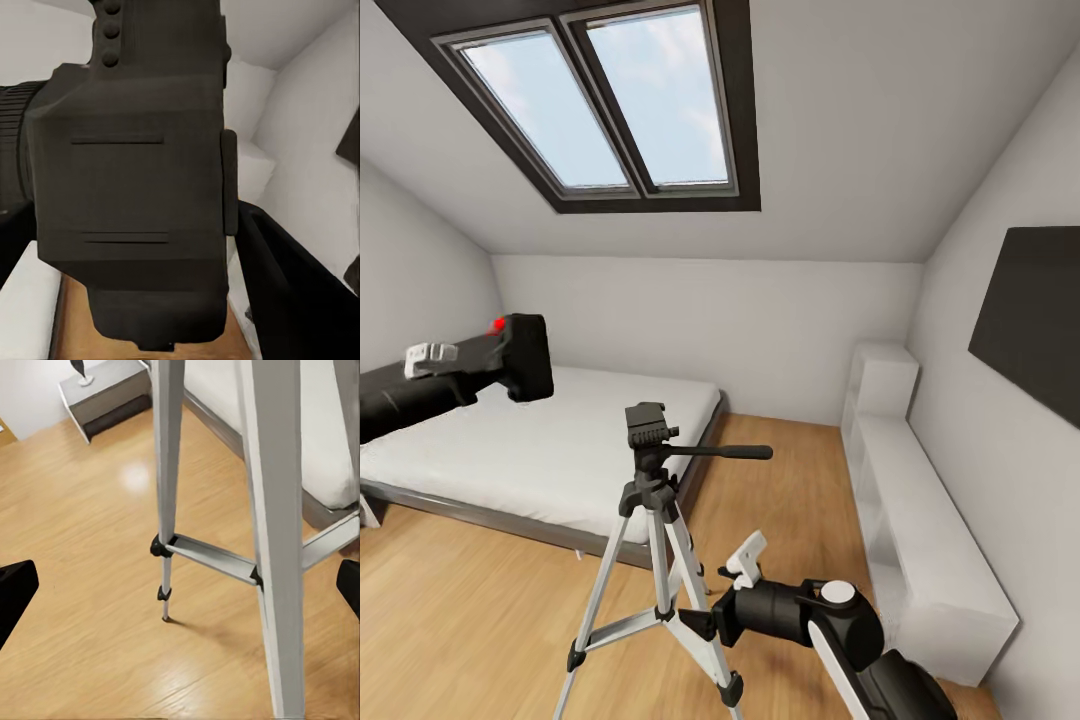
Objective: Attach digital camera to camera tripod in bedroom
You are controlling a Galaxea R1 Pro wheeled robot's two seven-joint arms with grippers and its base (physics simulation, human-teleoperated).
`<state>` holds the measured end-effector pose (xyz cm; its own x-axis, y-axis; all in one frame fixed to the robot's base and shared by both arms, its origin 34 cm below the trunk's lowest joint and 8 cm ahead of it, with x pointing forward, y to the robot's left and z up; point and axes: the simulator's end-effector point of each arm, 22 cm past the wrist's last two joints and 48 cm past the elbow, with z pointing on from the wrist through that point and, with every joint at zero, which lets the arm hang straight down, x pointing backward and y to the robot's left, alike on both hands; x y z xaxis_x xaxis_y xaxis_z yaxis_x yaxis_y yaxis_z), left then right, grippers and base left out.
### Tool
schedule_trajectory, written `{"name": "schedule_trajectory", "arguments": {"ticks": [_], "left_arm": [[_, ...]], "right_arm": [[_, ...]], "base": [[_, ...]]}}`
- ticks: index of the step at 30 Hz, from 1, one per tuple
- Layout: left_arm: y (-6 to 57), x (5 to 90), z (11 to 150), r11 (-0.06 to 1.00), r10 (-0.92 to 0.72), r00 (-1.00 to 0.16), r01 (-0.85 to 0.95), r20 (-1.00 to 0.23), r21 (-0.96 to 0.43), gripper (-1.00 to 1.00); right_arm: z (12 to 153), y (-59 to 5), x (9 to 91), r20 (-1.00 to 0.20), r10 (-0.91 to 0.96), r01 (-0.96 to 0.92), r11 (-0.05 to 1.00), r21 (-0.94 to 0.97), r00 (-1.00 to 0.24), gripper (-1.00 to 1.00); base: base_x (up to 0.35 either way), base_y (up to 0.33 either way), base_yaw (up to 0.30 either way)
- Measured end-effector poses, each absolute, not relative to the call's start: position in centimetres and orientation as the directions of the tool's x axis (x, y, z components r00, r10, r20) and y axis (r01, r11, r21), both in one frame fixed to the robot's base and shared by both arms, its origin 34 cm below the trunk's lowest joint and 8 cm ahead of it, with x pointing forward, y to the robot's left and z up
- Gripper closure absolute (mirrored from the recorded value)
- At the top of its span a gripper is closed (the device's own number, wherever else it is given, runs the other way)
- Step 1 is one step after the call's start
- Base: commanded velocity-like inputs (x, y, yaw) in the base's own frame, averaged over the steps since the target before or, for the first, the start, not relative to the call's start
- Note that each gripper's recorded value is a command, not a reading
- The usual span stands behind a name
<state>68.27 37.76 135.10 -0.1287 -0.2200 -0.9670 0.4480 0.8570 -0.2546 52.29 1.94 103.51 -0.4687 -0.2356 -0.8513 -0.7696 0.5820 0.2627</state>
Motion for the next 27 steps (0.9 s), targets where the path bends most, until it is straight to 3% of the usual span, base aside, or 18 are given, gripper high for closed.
{"name": "schedule_trajectory", "arguments": {"ticks": [11, 27], "left_arm": [[31.3, 68.2, 138.2, 0.783, 0.091, -0.153, 0.622, -0.984, -0.024, 1.0], [28.3, 67.2, 141.2, 0.691, 0.156, -0.116, 0.723, -0.981, 0.024, 1.0]], "right_arm": [[102.6, 2.5, 53.2, -0.853, -0.26, -0.749, 0.63, 0.205, -0.452, -1.0], [101.2, 2.3, 54.6, -0.857, -0.317, -0.755, 0.645, 0.121, -0.408, -1.0]], "base": [[0.0, 0.0, 0.0], [0.0, 0.0, 0.0]]}}
